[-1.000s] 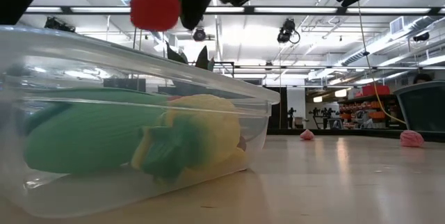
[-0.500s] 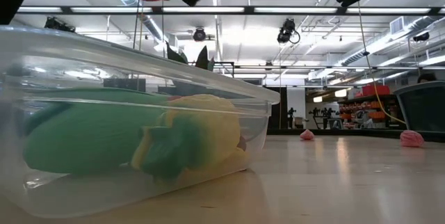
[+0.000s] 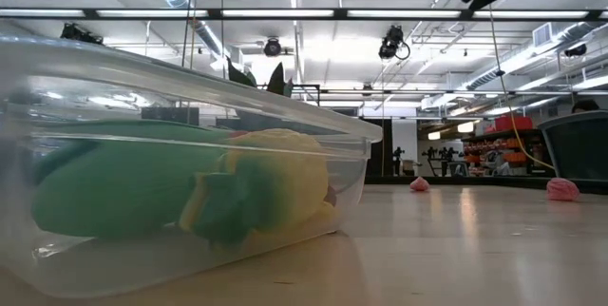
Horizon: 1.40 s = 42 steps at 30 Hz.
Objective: Pick and placing Produce into tupperware
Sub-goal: Put the red strawberry into the transparent bin, then put the bottom pink peach into the transparent bin
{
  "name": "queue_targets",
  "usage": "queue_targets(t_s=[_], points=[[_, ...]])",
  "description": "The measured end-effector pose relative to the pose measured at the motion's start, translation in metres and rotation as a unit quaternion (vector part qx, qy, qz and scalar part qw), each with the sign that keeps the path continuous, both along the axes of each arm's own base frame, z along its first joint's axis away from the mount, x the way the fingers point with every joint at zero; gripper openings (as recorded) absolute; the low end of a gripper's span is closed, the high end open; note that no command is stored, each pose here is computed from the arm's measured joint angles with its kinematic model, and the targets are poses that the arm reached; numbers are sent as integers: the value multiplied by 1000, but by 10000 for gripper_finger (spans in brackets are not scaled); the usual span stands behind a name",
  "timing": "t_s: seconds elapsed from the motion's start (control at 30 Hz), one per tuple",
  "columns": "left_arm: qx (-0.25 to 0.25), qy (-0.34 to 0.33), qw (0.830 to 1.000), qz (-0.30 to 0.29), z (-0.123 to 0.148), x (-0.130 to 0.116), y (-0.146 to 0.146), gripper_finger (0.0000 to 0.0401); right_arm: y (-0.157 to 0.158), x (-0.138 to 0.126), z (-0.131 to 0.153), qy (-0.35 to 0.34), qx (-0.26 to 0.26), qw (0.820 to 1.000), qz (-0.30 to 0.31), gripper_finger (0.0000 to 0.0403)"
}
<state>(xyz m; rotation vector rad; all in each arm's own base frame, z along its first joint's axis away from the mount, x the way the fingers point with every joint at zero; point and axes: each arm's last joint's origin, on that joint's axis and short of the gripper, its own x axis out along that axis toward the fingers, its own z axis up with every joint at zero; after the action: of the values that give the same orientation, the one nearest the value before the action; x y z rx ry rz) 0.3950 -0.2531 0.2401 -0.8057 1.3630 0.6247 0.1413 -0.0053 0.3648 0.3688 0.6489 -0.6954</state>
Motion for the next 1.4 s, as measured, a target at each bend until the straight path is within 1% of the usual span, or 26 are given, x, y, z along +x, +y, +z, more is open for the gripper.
queue_targets(t_s=[0.13, 0.23, 0.5, 0.63, 0.77, 0.9, 1.0, 1.07, 1.13, 1.23, 1.3, 1.4], points=[[46, -3, 999, 9, -18, 3, -4, 6, 2, 1, -1, 1, 34, 999, 24, 153], [74, -7, 997, 22, -25, 5, -2, 7, 3, 1, -1, 2, 41, 999, 30, 153], [87, -18, 995, 45, -26, 8, 2, 9, 3, -1, -3, 8, 51, 998, 19, 153], [74, -32, 995, 55, -27, 11, -1, 7, 3, -3, -4, 17, 53, 998, 17, 153], [64, -46, 995, 56, -36, 17, -6, 11, 3, -4, -5, 24, 51, 998, 18, 153], [61, -42, 996, 56, -48, 21, -8, 35, 2, -5, -6, 37, 48, 998, 21, 153], [52, -36, 996, 56, -50, 22, -9, 57, 2, -6, -7, 45, 47, 998, 21, 153], [43, -26, 996, 69, -51, 23, -6, 72, 2, -7, -7, 48, 44, 998, 23, 153], [28, -16, 996, 81, -51, 24, -4, 89, 2, -7, -7, 58, 34, 997, 35, 153], [-12, 5, 995, 100, -51, 28, 0, 112, 3, -8, -8, 75, 25, 995, 61, 155], [-38, 22, 992, 117, -51, 30, 3, 125, 4, -9, -9, 95, 26, 991, 87, 159], [-77, 29, 989, 125, -50, 37, 9, 139, 4, -13, -12, 129, 25, 984, 122, 165]])
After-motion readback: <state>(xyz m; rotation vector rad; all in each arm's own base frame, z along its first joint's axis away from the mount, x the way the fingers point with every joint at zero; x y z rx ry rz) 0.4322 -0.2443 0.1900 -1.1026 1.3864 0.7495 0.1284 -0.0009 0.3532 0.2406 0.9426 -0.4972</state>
